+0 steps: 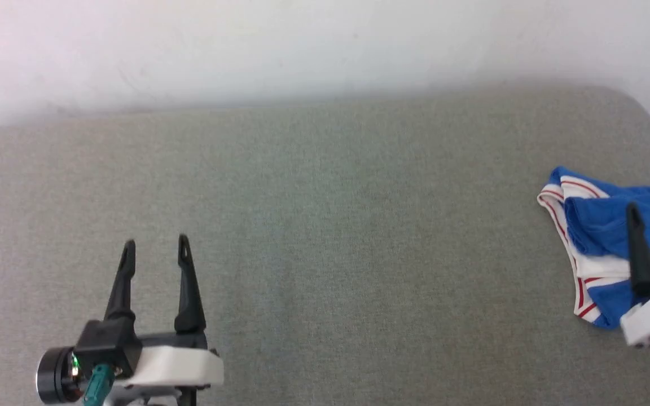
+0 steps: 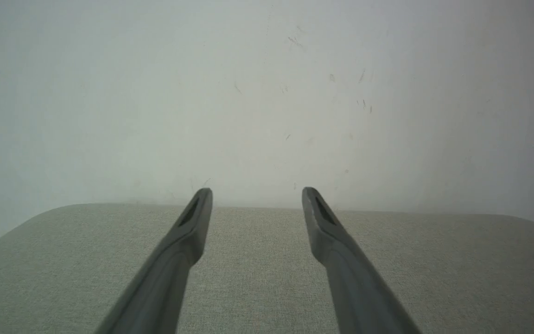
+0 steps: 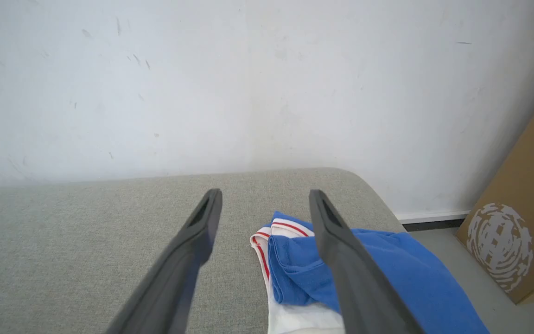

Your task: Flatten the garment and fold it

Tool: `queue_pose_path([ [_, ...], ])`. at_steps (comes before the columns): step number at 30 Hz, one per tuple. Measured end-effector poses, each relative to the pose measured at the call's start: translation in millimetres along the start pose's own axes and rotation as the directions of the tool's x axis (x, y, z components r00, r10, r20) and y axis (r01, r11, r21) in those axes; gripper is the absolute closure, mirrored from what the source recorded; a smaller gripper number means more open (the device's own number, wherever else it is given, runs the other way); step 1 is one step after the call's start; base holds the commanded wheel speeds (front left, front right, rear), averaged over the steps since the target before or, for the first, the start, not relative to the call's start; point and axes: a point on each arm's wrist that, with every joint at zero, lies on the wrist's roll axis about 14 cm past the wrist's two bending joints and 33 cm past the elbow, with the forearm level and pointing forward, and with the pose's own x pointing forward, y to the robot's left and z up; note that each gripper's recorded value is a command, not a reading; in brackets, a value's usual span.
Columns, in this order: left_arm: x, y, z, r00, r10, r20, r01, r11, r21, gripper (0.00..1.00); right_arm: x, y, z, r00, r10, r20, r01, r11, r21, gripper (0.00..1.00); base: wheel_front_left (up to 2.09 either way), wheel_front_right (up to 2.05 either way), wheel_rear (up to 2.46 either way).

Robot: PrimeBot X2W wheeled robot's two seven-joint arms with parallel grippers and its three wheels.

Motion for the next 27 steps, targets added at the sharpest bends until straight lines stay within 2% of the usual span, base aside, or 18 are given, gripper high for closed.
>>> queue_pose_path([
  [11, -45.0, 6.8, -6.9, 0.999, -0.025, -0.047, 0.027, 0.999, 0.038, 0.00, -47.6, 30.5, -0.2, 0.994, 0.015, 0.112, -0.014, 1.000, -0.006, 0.00, 0.00, 0.00, 0.00],
  [18, -63.7, 5.2, -14.3, 0.996, -0.039, -0.076, 0.041, 0.999, 0.022, 0.00, -61.1, 39.2, -18.6, 0.995, 0.035, 0.096, -0.033, 0.999, -0.024, 0.00, 0.00, 0.00, 0.00],
  [27, -64.5, 6.6, -21.0, 0.995, -0.021, -0.095, 0.021, 1.000, 0.002, 0.00, -60.6, 47.4, -36.0, 0.997, 0.055, 0.053, -0.055, 0.998, 0.006, 0.00, 0.00, 0.00, 0.00],
])
